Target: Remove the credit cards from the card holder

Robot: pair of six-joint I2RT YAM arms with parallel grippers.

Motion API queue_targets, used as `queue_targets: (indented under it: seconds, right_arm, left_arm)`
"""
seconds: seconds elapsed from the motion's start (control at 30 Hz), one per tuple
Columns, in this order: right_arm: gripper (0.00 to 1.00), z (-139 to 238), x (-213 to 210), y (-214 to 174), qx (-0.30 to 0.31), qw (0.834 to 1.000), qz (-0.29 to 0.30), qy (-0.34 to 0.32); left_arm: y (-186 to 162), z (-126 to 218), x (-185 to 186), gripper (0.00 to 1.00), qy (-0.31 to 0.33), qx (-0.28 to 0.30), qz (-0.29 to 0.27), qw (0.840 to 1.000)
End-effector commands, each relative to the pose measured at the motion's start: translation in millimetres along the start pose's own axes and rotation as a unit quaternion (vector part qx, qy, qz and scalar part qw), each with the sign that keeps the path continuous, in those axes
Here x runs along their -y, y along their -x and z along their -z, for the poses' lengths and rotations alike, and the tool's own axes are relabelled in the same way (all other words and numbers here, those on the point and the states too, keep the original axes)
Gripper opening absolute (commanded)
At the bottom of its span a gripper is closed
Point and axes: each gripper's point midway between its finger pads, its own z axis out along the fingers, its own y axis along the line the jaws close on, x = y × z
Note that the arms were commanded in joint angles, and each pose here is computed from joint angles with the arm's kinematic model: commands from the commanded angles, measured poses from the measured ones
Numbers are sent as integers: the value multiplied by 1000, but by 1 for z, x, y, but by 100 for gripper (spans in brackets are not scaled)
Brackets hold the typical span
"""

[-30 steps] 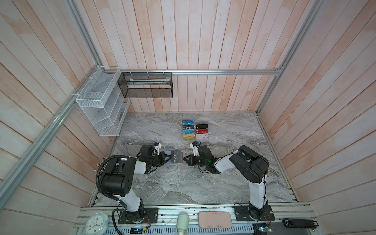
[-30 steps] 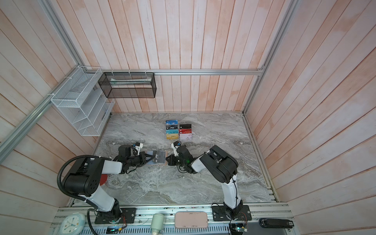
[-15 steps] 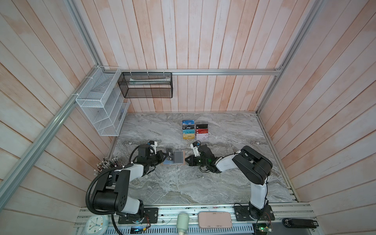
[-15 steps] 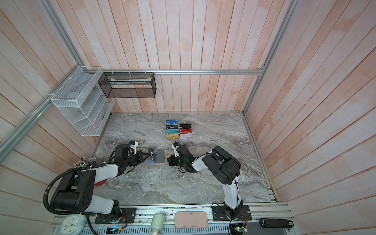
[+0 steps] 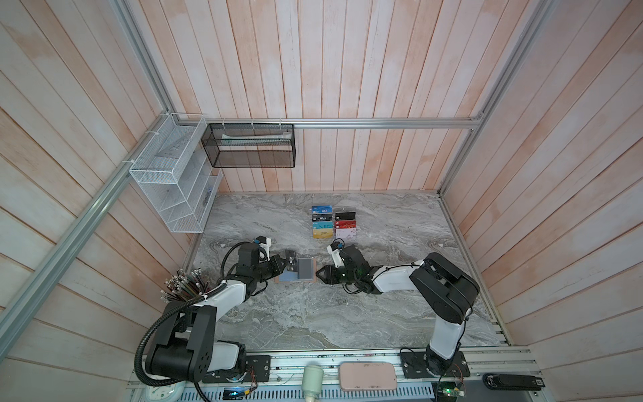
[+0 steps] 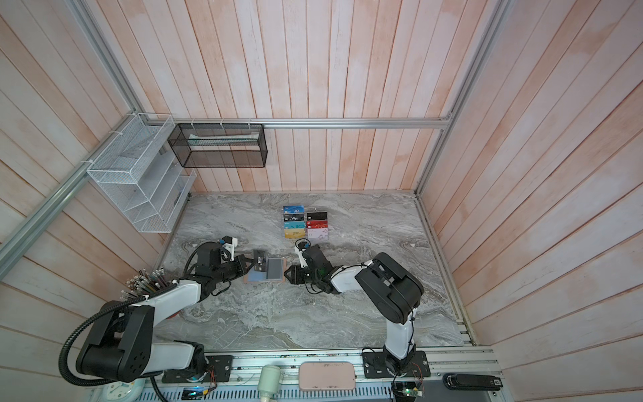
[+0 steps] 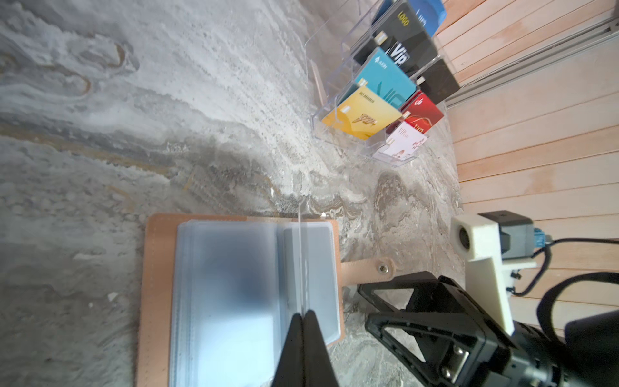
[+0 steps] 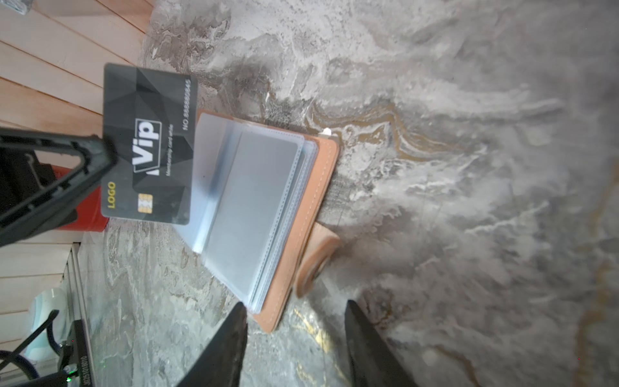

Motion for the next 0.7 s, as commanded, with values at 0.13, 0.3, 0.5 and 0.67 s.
queue_targets:
  seconds: [0.13,0.3,0.5,0.67]
  right_arm:
    - [67,30,-3,15,18,999,21,-31]
    - [78,56,0,27,43,998,29,-47]
    - [86,91,20,44,75,993,28,-82]
    - [96,125,40,58,108,989,9,-98]
  left_arm:
    - [22,8,26,0,4,25,-52,998]
    - [37,14,44,0,6,38,-87,995]
    - [60,20,76,0,1,50,-154,987]
    - [73,10,102,0,10,38,-241,970]
